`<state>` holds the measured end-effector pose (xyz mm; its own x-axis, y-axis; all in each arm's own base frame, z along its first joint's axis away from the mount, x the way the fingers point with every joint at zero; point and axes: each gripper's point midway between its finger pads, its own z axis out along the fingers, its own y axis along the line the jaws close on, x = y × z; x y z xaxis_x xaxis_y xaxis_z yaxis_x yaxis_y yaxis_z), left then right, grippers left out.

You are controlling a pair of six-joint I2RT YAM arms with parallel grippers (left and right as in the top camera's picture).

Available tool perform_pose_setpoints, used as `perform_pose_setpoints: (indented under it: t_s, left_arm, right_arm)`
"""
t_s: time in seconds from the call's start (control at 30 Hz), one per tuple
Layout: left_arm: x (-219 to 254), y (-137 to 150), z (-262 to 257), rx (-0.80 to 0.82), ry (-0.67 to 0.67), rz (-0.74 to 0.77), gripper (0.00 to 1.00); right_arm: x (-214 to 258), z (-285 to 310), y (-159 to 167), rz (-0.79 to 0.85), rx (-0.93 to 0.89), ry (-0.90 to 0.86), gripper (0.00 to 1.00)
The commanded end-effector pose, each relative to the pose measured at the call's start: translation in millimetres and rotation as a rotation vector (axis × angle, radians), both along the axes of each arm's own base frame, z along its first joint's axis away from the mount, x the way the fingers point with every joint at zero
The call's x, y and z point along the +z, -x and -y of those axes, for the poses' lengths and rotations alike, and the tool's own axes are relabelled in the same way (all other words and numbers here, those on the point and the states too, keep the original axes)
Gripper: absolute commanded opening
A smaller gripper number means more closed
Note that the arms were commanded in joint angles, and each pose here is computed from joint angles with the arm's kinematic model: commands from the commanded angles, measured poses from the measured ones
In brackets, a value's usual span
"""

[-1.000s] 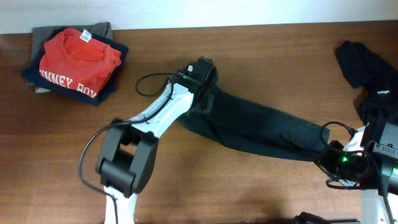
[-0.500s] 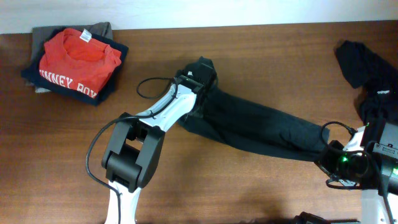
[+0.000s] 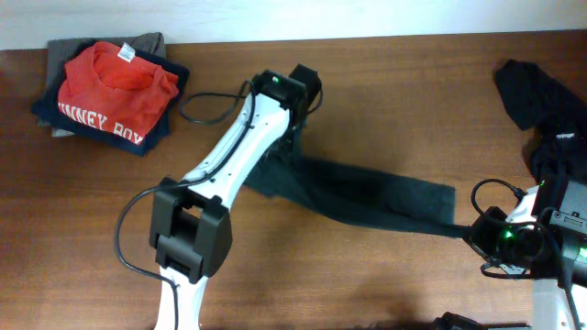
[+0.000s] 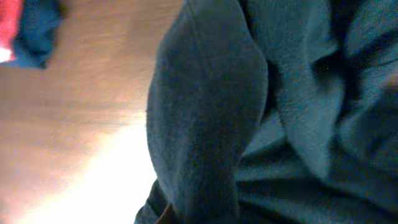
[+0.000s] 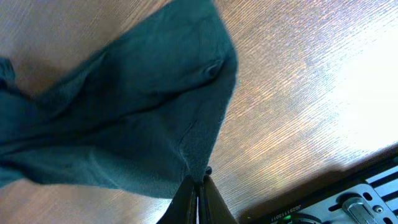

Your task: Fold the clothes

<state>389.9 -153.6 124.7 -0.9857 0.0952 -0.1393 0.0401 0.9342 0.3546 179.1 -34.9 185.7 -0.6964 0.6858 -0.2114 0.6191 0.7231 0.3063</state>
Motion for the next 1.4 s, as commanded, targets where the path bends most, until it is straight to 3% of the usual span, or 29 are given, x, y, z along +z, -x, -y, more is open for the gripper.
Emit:
perform_pose_setpoints:
  t_s: [0.0,0.1,0.2,0.37,0.57,0.6,0.67,0.8,1.0,1.17,1.37]
  left_arm:
    - [59,-5,-22,0.086,0.014,0.137,0.01]
    - [90,1,-32,0.099,0.035,0.188,0.04]
    - [115,8,-39,0.108,0.065,0.241,0.21]
    - [152,23,-53,0.123,0.105,0.315,0.21]
    - [162,32,-56,0.125,0.121,0.324,0.21]
    - [159,33,-54,0.123,0.13,0.311,0.25]
    - [151,34,-49,0.119,0.156,0.287,0.48]
    - [126,32,-38,0.114,0.19,0.237,0.59]
    - [61,33,-26,0.113,0.212,0.143,0.59]
    - [9,35,-22,0.126,0.254,0.091,0.54]
    - [-23,24,-12,0.132,0.345,0.115,0.49]
  right_arm:
    - [8,-1,-3,0.032,0.015,0.01,0.04]
    - [8,0,-3,0.032,0.014,0.011,0.04]
    - [7,4,-2,0.021,0.001,0.035,0.04]
    - [7,6,-1,0.016,-0.002,0.044,0.04]
    - [7,6,-1,0.015,-0.002,0.044,0.04]
    - [7,6,-1,0.015,-0.002,0.044,0.04]
    - [7,6,-1,0.016,-0.002,0.044,0.04]
    - [7,6,0,0.015,-0.002,0.044,0.04]
    - [6,5,1,0.009,-0.001,0.042,0.04]
    - [6,5,1,0.009,-0.001,0.042,0.04]
    - [6,5,1,0.01,-0.001,0.042,0.04]
